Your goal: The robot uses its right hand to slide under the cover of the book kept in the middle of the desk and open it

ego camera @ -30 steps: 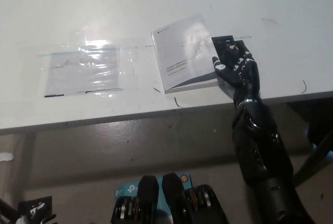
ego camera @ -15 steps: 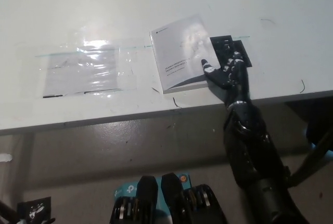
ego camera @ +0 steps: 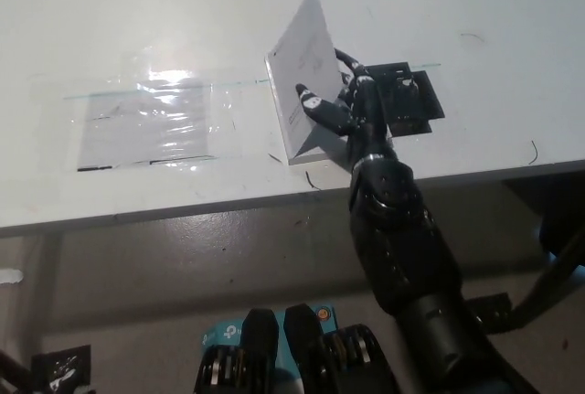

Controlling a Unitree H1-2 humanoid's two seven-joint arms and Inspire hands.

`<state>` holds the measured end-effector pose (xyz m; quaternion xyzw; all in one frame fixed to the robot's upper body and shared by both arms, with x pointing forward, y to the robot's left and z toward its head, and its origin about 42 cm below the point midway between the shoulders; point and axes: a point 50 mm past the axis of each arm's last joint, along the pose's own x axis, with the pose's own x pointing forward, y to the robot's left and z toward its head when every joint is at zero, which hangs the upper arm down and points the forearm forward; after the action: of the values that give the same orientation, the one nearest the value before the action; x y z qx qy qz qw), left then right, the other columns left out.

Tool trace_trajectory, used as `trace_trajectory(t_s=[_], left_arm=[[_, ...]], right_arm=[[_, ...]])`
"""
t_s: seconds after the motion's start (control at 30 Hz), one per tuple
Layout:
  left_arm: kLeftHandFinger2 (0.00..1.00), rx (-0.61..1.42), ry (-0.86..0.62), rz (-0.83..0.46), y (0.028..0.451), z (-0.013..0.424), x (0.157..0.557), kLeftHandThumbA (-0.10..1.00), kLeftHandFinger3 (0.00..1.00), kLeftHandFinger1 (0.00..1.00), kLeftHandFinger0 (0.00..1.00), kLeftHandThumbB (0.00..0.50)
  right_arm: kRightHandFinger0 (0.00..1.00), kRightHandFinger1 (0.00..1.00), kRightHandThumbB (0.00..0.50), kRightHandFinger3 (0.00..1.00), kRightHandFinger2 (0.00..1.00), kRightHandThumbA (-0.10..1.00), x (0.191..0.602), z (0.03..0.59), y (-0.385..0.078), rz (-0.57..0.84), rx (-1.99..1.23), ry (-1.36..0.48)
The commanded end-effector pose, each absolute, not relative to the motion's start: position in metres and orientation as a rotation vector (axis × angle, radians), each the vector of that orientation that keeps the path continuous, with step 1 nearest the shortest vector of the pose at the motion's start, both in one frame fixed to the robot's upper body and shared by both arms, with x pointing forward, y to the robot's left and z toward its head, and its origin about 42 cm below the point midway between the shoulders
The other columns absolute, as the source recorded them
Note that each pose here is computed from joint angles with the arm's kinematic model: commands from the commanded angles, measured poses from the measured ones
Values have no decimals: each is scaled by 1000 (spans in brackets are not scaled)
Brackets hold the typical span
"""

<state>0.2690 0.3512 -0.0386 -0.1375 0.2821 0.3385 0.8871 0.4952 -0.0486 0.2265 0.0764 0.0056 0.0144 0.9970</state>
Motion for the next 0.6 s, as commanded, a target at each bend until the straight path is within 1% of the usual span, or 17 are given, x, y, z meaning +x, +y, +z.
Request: trace_trajectory(t_s=[0.0, 0.07, 0.1, 0.13, 0.17, 0.27, 0.3, 0.37, 0.4, 0.43, 0.47, 0.5, 0.57], left_arm=[[718, -256, 558, 717, 363, -33, 267, 826, 679, 556, 512, 68], [722, -243, 572, 713, 363, -33, 265, 860, 679, 561, 533, 71], [727, -237, 575, 716, 362, -32, 265, 855, 676, 563, 546, 64], [727, -242, 574, 719, 362, -32, 266, 849, 675, 564, 549, 57], [731, -249, 578, 724, 362, -32, 266, 840, 678, 564, 533, 64], [742, -252, 575, 715, 362, -32, 266, 833, 679, 563, 511, 56], [733, -254, 578, 722, 362, -32, 268, 831, 686, 564, 538, 51], [739, -249, 573, 715, 363, -32, 269, 838, 686, 578, 560, 53], [725, -250, 572, 715, 362, -32, 270, 838, 705, 574, 567, 52], [711, -245, 570, 715, 361, -31, 271, 832, 711, 564, 569, 63], [707, -240, 570, 714, 360, -31, 272, 831, 706, 563, 563, 71], [695, -232, 569, 706, 359, -31, 273, 835, 692, 555, 536, 65], [718, -235, 571, 689, 358, -31, 276, 840, 704, 565, 529, 65]], right_arm=[[364, 628, 74, 865, 731, 721, 503, 284, -25, 114, 117, -127], [367, 629, 82, 863, 729, 720, 502, 287, -24, 125, 118, -138], [355, 616, 72, 871, 723, 702, 502, 294, -22, 143, 99, -160], [357, 616, 83, 871, 726, 703, 501, 295, -22, 149, 93, -166], [359, 616, 87, 870, 728, 706, 500, 296, -20, 160, 79, -175], [365, 629, 93, 861, 732, 701, 498, 293, -17, 172, 80, -167], [378, 638, 80, 882, 739, 705, 496, 290, -14, 184, 74, -158], [357, 614, 81, 892, 724, 703, 494, 285, -12, 188, 70, -150], [351, 603, 78, 892, 718, 695, 493, 283, -10, 192, 69, -141], [351, 591, 84, 884, 707, 691, 491, 276, -5, 200, 66, -121], [348, 583, 89, 880, 705, 693, 489, 272, -1, 201, 59, -106], [350, 585, 77, 877, 706, 694, 487, 267, 2, 199, 51, -91], [367, 604, 69, 877, 714, 702, 485, 261, 5, 198, 33, -84]])
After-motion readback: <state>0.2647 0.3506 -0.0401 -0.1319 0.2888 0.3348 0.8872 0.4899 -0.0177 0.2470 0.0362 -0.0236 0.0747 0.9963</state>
